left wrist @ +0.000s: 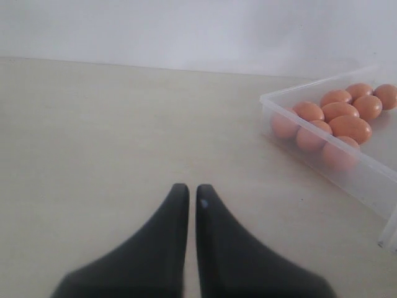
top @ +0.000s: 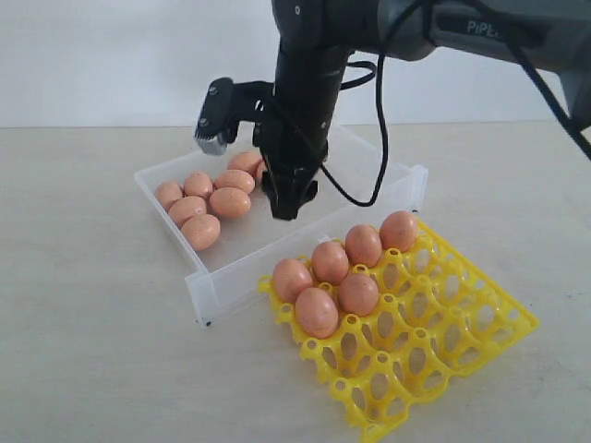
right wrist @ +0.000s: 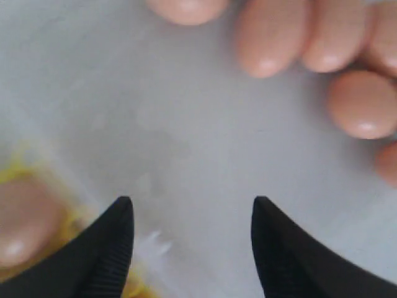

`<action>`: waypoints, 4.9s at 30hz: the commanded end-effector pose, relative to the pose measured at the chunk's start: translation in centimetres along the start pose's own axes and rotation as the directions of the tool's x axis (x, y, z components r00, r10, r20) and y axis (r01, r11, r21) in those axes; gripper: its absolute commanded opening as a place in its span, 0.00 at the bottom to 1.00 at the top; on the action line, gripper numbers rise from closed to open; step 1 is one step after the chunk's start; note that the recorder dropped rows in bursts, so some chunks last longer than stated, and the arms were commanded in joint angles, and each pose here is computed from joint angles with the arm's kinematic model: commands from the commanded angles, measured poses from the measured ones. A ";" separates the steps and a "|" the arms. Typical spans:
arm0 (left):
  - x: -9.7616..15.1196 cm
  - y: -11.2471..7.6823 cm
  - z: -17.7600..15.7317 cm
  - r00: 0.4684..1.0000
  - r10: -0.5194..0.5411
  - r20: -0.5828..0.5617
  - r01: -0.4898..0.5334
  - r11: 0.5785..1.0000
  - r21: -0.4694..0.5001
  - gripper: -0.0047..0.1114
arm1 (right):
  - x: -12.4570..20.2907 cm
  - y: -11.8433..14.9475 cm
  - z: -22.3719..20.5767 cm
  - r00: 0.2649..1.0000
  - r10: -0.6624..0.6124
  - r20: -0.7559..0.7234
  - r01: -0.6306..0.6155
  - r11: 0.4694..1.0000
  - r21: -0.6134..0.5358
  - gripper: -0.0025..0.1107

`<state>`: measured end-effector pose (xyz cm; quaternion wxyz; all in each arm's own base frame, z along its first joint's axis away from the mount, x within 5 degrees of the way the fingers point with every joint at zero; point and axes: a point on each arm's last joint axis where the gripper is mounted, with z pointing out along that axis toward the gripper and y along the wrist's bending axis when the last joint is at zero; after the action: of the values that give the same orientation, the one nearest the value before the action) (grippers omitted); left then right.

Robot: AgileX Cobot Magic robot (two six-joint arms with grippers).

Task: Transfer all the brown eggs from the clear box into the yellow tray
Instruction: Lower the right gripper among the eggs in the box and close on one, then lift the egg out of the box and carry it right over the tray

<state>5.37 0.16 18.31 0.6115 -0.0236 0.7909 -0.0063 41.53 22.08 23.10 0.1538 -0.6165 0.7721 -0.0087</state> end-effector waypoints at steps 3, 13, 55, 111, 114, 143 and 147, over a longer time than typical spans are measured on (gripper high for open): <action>0.0 0.0 0.0 1.000 -0.004 0.005 0.004 1.000 -0.002 0.08 | 2.5 -6.3 1.6 0.835 0.405 0.373 -0.465 0.881 0.084 0.46; 0.0 0.0 0.0 1.000 -0.004 0.005 0.004 1.000 -0.002 0.08 | 7.8 -9.3 5.7 0.872 0.380 0.309 -0.375 0.924 -0.078 0.46; 0.0 0.0 0.0 1.000 -0.004 0.005 0.004 1.000 -0.002 0.08 | 0.2 -5.6 13.0 0.911 0.059 0.408 -0.058 0.998 -0.013 0.07; 0.0 0.0 0.0 1.000 -0.004 0.005 0.004 1.000 -0.002 0.08 | 14.1 -3.8 -5.0 0.670 0.579 0.465 -0.610 0.786 -0.099 0.02; 0.0 0.0 0.0 1.000 -0.004 0.005 0.004 1.000 -0.002 0.08 | 16.1 0.3 -6.1 0.556 0.567 0.608 -0.749 0.659 0.071 0.02; 0.0 0.0 0.0 1.000 -0.004 0.005 0.004 1.000 -0.002 0.08 | 18.5 9.1 -3.6 0.464 0.660 0.591 -0.804 0.594 -0.032 0.02; 0.0 0.0 0.0 1.000 -0.004 0.005 0.004 1.000 -0.002 0.08 | 18.5 8.2 -4.2 0.479 0.634 0.607 -0.807 0.590 0.021 0.02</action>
<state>5.37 0.16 18.31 0.6115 -0.0236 0.7909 -0.0063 28.59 5.91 20.54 0.4325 -0.1688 0.8756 0.1332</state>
